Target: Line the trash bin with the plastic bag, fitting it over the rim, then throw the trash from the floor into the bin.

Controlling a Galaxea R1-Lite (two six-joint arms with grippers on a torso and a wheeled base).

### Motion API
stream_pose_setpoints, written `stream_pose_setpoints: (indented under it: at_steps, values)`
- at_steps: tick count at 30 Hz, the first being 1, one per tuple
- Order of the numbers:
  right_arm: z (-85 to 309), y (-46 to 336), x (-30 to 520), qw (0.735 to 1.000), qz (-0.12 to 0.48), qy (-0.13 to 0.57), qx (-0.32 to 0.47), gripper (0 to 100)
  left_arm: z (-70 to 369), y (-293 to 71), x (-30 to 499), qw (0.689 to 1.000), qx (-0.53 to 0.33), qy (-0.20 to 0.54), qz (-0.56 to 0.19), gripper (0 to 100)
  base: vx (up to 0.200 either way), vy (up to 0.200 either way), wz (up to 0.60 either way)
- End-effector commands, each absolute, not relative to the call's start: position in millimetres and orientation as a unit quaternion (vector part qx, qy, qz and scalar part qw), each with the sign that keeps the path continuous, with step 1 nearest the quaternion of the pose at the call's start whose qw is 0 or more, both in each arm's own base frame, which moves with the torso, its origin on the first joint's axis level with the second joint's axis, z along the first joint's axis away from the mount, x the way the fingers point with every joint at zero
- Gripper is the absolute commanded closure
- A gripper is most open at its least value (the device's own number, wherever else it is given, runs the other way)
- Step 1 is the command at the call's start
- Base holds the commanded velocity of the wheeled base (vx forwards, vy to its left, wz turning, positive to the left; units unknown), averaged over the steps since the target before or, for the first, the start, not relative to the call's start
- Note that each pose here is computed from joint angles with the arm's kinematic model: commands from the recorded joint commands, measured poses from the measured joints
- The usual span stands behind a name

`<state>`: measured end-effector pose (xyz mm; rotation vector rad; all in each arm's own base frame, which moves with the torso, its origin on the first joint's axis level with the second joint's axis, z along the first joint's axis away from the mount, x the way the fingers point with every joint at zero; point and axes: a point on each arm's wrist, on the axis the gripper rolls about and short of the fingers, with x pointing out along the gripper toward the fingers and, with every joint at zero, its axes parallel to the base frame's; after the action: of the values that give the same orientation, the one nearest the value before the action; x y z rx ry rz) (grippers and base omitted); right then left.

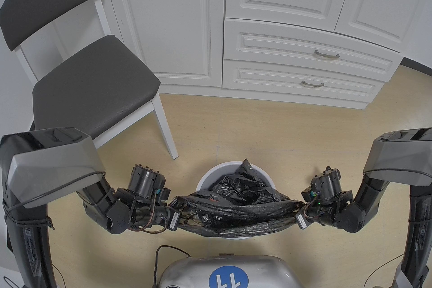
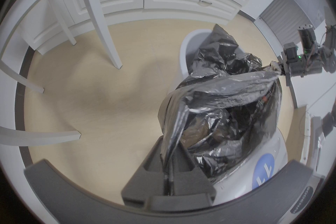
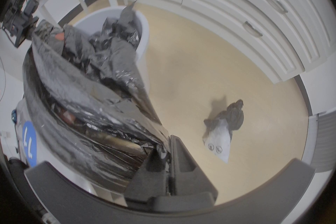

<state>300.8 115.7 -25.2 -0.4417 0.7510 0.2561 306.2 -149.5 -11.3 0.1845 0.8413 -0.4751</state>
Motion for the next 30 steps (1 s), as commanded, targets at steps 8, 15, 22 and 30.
stream_pose_setpoints:
  at_steps: [8,15,22,30]
  values:
    - [-36,120,305,0.910,0.120,0.338,-0.207,100,-23,-164,323,0.908,0.063,0.371,-0.181,100,0.000,0.000,0.00]
    - [-25,117,322,0.927,0.090,0.310,-0.189,100,1,-169,345,0.929,-0.009,0.333,-0.160,100,0.000,0.000,0.00]
    - [-29,122,336,0.938,0.075,0.301,-0.155,100,4,-171,356,0.938,-0.023,0.317,-0.134,100,0.000,0.000,0.00]
    - [-28,123,343,0.944,0.057,0.297,-0.130,100,9,-164,365,0.944,-0.024,0.312,-0.107,100,0.000,0.000,0.00]
